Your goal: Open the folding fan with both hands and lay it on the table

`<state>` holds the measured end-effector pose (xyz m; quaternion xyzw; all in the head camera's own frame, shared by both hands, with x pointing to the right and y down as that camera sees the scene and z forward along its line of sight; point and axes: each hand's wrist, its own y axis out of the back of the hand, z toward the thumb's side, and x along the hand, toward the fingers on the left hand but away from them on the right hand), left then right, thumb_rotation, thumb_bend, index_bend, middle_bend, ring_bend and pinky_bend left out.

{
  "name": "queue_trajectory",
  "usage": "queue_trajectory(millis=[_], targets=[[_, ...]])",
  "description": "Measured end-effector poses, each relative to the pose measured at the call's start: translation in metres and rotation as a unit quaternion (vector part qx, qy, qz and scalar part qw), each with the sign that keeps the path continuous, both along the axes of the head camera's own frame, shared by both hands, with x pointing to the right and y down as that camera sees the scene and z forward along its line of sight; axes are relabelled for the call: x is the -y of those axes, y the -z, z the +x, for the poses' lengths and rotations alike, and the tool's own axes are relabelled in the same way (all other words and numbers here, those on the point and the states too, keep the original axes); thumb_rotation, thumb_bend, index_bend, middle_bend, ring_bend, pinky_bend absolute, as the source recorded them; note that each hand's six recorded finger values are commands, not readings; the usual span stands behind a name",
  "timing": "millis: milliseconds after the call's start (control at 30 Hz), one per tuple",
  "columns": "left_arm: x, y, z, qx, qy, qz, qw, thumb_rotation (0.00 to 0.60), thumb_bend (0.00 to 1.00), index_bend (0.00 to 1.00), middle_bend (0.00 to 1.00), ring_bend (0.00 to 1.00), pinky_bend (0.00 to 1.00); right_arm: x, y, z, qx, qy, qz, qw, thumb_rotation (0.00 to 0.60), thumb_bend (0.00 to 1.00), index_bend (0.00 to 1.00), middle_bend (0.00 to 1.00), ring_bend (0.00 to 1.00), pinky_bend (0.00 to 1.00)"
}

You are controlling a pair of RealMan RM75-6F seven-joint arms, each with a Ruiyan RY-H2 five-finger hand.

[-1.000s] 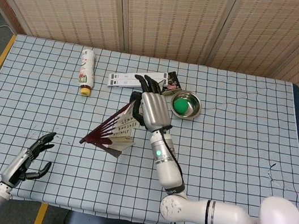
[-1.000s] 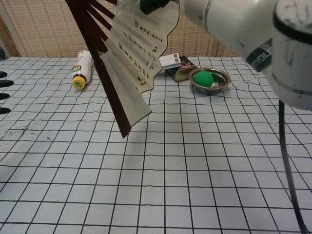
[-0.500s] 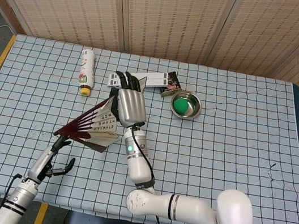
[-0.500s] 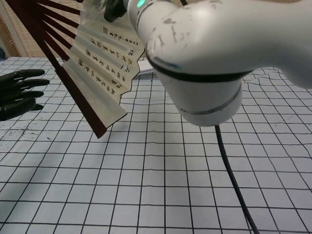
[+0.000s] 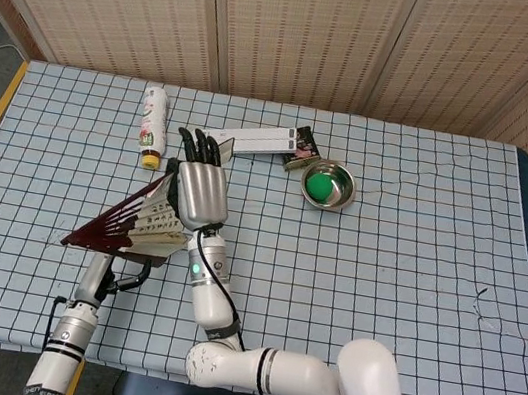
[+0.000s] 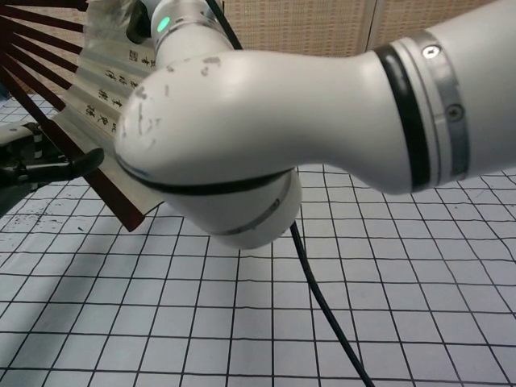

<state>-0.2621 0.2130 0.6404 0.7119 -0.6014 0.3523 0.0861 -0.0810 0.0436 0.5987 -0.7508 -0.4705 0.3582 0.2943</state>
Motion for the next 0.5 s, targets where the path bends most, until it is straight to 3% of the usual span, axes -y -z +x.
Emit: queue_trajectory(millis=[133, 233, 333, 500], targets=[[0.002, -0.005, -0.008, 0.014, 0.029, 0.008, 0.9994, 0.600, 0.50, 0.60, 0.08, 0.00, 0.14, 0.002, 0.003, 0.004, 0.002, 0.000, 0.003, 1.0000, 0.600, 0.71, 0.65, 0.08, 0.00, 0.08], [0.003, -0.007, -0.011, 0.027, 0.040, 0.016, 0.9987, 0.600, 0.56, 0.69, 0.18, 0.02, 0.16, 0.003, 0.006, 0.009, 0.001, 0.002, 0.007, 1.0000, 0.600, 0.71, 0.64, 0.08, 0.00, 0.08], [0.004, -0.008, -0.017, 0.040, 0.050, 0.028, 0.9975, 0.600, 0.59, 0.73, 0.24, 0.06, 0.16, 0.004, 0.010, 0.015, -0.003, 0.006, 0.012, 0.9999, 0.600, 0.71, 0.63, 0.09, 0.00, 0.08], [0.006, -0.009, -0.028, 0.065, 0.052, 0.044, 0.9955, 0.600, 0.58, 0.70, 0.24, 0.06, 0.16, 0.009, 0.021, 0.033, -0.010, 0.014, 0.029, 0.9994, 0.600, 0.71, 0.62, 0.09, 0.00, 0.08]])
